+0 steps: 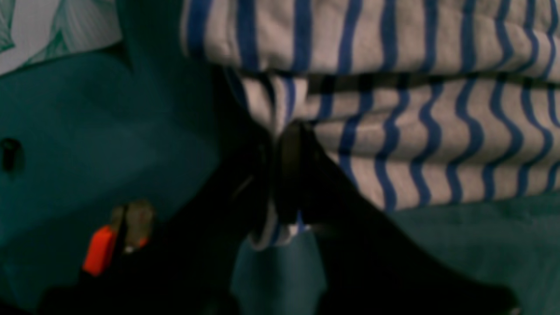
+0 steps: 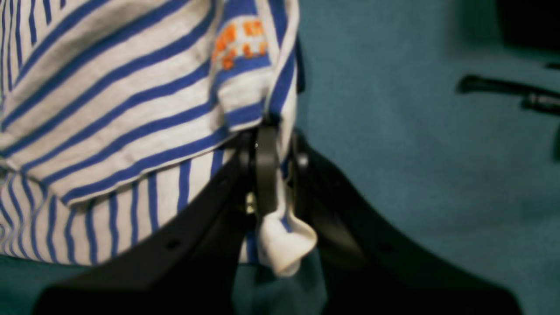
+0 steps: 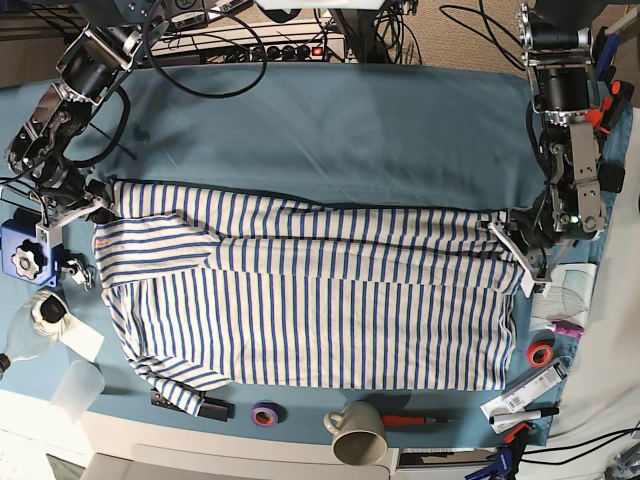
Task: Fold the T-shirt properly
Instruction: 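Drag the folded shirt back toward the robot with both grippers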
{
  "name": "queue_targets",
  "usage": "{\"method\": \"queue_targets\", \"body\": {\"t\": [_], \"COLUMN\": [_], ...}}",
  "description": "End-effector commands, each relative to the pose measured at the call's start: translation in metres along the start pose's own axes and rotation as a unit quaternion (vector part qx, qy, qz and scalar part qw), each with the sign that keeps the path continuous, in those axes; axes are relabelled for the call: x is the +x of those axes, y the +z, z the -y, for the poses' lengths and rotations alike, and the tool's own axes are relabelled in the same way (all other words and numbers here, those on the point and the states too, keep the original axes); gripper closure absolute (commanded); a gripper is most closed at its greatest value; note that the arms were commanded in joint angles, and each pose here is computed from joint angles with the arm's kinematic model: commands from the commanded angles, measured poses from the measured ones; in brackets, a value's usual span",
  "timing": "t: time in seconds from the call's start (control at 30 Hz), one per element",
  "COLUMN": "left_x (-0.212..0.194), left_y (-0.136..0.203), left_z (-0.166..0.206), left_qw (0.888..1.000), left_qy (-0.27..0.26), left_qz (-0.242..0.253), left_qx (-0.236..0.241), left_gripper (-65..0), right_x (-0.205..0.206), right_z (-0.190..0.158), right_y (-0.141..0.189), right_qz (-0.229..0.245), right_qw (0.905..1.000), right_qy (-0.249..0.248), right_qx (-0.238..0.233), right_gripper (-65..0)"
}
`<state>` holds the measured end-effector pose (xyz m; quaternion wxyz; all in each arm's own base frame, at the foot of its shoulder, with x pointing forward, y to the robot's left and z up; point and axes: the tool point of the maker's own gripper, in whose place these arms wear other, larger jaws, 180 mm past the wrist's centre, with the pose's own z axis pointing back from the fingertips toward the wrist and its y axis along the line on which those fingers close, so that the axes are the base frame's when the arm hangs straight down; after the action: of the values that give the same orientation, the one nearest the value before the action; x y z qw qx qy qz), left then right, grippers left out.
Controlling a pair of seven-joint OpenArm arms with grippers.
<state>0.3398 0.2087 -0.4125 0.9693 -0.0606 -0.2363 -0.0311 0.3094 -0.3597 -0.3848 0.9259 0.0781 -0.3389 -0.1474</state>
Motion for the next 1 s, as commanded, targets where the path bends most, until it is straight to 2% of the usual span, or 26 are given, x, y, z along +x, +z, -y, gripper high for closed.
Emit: {"method": "queue_targets", "body": {"t": [0.0, 0.23, 0.4, 0.53, 0.77, 0.97], "left_x": [-0.040, -0.003, 0.015, 0.012, -0.003, -0.019], "left_y": [-0.002, 0.021, 0.033, 0.036, 0.048, 0.053], "left_z": [-0.001, 0.006, 0.008, 0.000, -0.040, -0.052], "left_qw": [0.996, 0.999, 0.999, 0.998, 0.995, 0.993], "left_qy": [-0.005, -0.032, -0.048, -0.050, -0.063, -0.065], "left_qz": [-0.094, -0.035, -0.002, -0.006, -0.032, -0.051], "left_qx": [0.007, 0.015, 0.025, 0.033, 0.076, 0.078], "left_gripper": [0.0, 0.0, 0.0, 0.0, 0.0, 0.0], "right_x": [0.012, 0.041, 0.063, 0.065, 0.055, 0.037], "right_z": [0.006, -0.003, -0.007, -0.008, -0.008, -0.005], "right_y": [0.008, 0.031, 0.051, 0.057, 0.056, 0.057], "right_qz": [0.008, 0.033, 0.055, 0.050, 0.034, 0.008], "right_qw": [0.9999, 0.9987, 0.9971, 0.9969, 0.9976, 0.9981], "right_qy": [0.006, 0.006, 0.040, 0.054, 0.052, 0.053], "right_qx": [-0.005, 0.038, 0.031, 0.025, 0.029, 0.029], "right_gripper": [0.0, 0.0, 0.0, 0.0, 0.0, 0.0]}}
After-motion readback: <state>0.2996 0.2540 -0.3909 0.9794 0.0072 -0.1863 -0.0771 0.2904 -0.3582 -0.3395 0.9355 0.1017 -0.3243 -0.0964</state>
